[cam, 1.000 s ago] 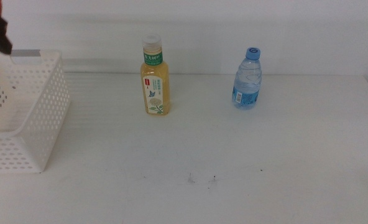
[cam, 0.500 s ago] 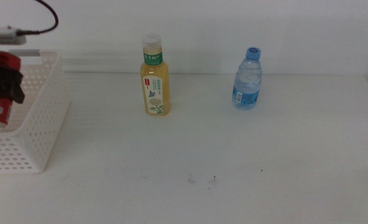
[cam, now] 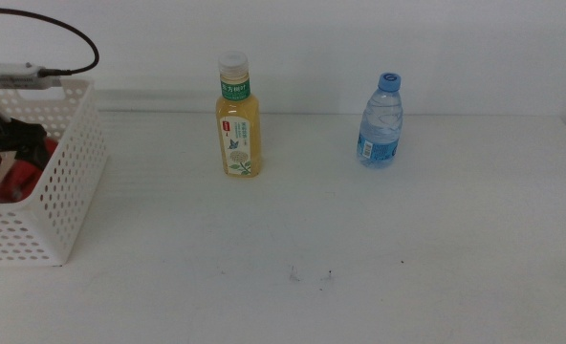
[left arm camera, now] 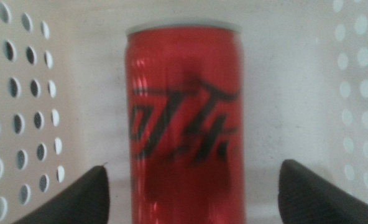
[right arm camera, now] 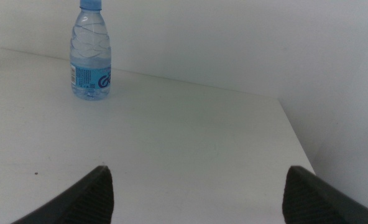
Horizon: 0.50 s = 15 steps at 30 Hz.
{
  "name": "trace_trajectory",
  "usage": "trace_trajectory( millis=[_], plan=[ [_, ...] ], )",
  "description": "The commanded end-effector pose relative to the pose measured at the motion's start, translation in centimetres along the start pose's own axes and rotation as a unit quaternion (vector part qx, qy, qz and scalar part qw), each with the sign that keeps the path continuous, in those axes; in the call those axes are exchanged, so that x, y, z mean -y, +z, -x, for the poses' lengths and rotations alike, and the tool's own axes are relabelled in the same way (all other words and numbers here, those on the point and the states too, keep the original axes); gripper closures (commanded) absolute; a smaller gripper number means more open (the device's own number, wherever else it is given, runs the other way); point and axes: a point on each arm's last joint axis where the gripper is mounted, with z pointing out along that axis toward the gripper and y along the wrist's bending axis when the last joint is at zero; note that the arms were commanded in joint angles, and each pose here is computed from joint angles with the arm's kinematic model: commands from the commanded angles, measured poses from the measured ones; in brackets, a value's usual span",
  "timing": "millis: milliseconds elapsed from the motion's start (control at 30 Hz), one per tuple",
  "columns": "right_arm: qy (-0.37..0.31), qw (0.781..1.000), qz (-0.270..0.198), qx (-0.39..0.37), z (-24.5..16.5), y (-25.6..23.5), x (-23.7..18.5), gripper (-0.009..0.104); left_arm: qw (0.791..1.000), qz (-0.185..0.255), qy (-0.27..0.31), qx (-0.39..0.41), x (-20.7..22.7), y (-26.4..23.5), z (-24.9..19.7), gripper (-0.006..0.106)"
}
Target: Use arms to grab the bottles and put them into the dustbin to the left of the table.
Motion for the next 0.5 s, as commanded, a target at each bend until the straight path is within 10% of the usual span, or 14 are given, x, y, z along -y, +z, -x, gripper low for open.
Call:
trace_trajectory(
  millis=[0, 467],
  plan=[
    [-0.005, 1.000, -0.005, 0.004, 0.0, 0.0, 0.1, 0.015, 1.000, 0.006, 0.003, 0.018, 0.0, -0.6, 0.5, 0.006],
    [-0.005, 1.000, -0.005, 0.004, 0.0, 0.0, 0.1, 0.015, 0.983, 0.020, 0.050, 0.176, 9.5, -13.6, 0.6, 0.007]
  ],
)
